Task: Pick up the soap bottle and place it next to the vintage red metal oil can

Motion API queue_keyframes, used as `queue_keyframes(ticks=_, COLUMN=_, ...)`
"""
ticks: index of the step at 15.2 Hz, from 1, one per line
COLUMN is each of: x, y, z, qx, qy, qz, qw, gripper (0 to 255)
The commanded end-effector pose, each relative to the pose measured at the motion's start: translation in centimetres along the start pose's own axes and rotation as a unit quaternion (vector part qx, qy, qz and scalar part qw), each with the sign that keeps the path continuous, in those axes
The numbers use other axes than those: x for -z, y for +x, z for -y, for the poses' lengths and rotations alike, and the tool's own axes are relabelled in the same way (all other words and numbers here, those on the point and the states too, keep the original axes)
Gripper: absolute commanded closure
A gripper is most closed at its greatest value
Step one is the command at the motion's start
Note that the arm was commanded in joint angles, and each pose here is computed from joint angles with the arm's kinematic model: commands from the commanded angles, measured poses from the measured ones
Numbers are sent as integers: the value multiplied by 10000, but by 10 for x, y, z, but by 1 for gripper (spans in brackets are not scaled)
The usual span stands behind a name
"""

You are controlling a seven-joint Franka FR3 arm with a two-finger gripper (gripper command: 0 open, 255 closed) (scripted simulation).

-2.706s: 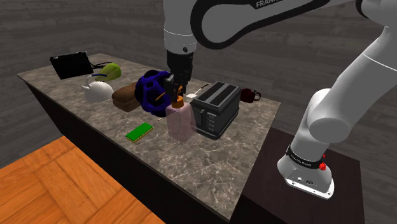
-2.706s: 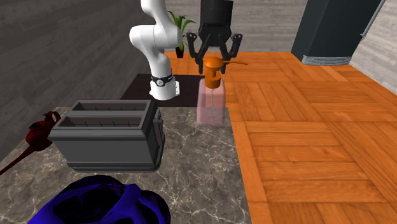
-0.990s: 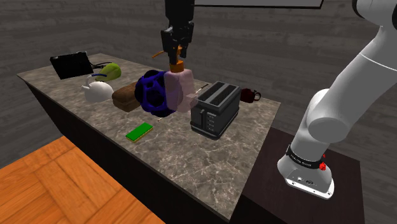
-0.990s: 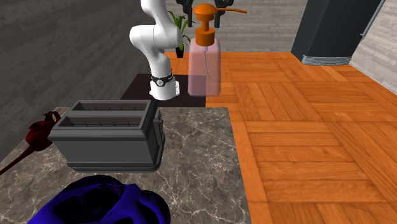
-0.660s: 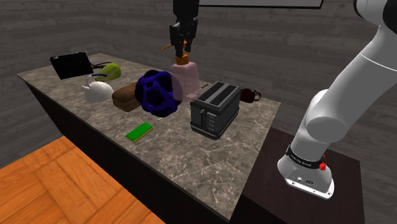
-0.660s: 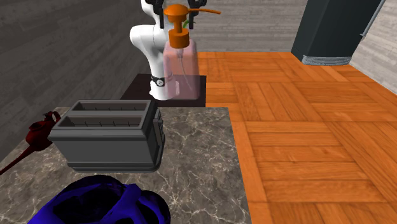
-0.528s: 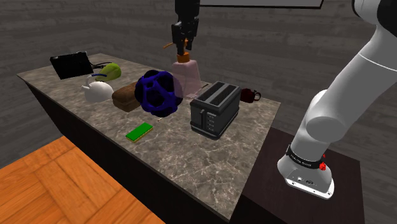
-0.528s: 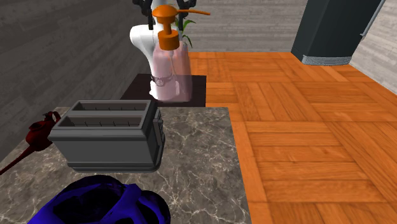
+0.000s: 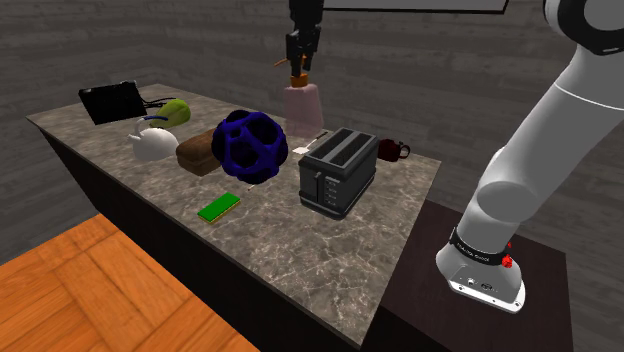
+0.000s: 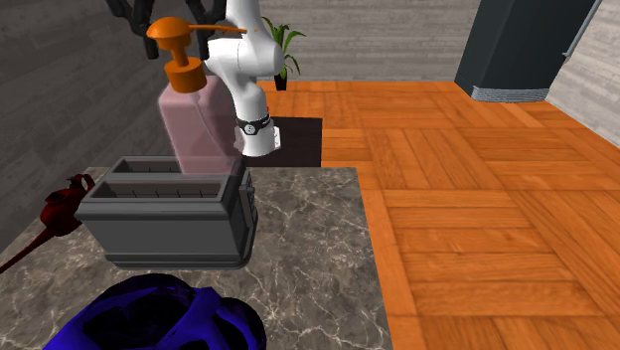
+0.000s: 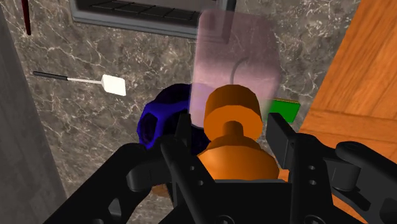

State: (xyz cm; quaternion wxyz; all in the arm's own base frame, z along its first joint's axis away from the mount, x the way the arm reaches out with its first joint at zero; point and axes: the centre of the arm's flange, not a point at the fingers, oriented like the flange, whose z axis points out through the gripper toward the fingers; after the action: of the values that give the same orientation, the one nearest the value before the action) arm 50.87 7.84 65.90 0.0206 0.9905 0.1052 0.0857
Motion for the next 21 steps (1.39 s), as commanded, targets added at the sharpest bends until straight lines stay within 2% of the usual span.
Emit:
queue_keyframes(ticks=1, x=0, y=10, z=-28, qx=8, qy=-4, qz=-2, qw=10000, gripper=255)
queue_keyframes(ticks=21, x=-25, y=74, z=-283, qx=8, qy=-4, qz=-2, qw=10000, gripper=255)
